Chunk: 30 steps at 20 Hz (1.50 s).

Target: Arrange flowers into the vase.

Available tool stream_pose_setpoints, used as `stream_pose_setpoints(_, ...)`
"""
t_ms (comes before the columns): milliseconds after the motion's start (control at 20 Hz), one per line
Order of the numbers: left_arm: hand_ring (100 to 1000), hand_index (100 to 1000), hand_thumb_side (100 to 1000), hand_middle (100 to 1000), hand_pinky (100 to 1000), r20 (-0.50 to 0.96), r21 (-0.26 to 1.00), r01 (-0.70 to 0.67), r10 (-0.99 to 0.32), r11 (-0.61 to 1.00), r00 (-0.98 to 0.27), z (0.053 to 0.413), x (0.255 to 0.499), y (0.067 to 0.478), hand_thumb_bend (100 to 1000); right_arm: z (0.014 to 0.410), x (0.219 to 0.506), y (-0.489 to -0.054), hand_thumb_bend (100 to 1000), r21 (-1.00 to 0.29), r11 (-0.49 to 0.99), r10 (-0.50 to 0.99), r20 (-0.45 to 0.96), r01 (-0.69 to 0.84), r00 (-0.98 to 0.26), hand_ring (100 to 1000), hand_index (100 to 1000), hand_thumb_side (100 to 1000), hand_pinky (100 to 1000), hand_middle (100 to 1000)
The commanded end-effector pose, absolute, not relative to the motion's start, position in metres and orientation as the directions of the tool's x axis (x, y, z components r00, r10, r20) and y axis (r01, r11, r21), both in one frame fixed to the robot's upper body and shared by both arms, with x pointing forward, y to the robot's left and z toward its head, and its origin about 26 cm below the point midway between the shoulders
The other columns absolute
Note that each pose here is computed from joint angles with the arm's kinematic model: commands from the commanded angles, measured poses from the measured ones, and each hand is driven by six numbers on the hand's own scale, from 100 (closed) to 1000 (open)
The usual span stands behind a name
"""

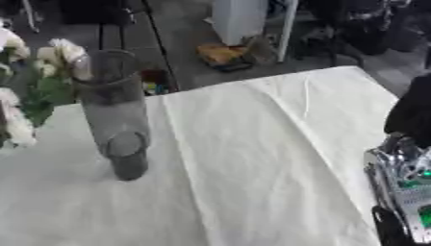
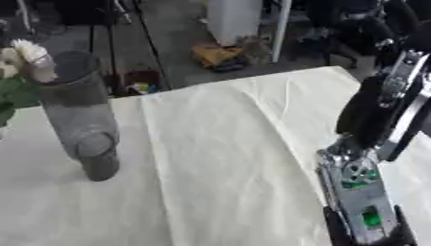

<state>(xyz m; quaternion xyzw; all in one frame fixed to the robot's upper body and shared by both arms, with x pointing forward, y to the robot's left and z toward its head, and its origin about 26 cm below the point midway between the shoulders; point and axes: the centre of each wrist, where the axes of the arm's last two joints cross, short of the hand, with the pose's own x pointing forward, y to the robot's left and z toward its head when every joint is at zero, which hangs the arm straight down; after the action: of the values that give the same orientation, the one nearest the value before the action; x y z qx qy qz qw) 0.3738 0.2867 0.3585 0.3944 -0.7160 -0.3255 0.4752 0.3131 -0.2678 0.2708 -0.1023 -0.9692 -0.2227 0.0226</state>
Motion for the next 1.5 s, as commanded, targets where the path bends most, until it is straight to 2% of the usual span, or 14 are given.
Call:
stream_pose_setpoints(50, 566, 244, 426, 575, 345, 0.426, 0.798, -0.348, -0.869, 0.492, -0.251, 0.383, 0.361, 0.297, 100, 0.277, 0.31, -0.27, 100, 0.439, 0.877, 0.198, 0.047, 0.198, -0.979, 801, 828, 658, 712, 760)
stream_pose_setpoints(950, 557, 242, 493, 560, 337, 0.516, 0.559, -0.526, -0.765, 0.641, -0.385, 0.416, 0.335, 0.302, 100, 0.278, 0.31, -0.271, 100, 0.438, 0.876, 0.203, 0.044, 0.201, -0.978, 801, 824, 662, 711, 759)
stream_pose_setpoints(1250, 563, 243, 522, 564, 348, 0.533, 0.435, -0.578, -0.715, 0.69, -0.452, 0.427, 0.328, 0.302, 100, 0.278, 0.31, -0.271, 100, 0.436, 0.876, 0.205, 0.045, 0.204, -0.978, 801, 823, 660, 710, 759)
stream_pose_setpoints(1500, 570, 245, 559, 568, 368, 0.537, 0.246, -0.626, -0.642, 0.74, -0.547, 0.438, 0.322, 0.303, 100, 0.278, 0.31, -0.271, 100, 0.435, 0.877, 0.207, 0.044, 0.205, -0.977, 800, 823, 662, 710, 759)
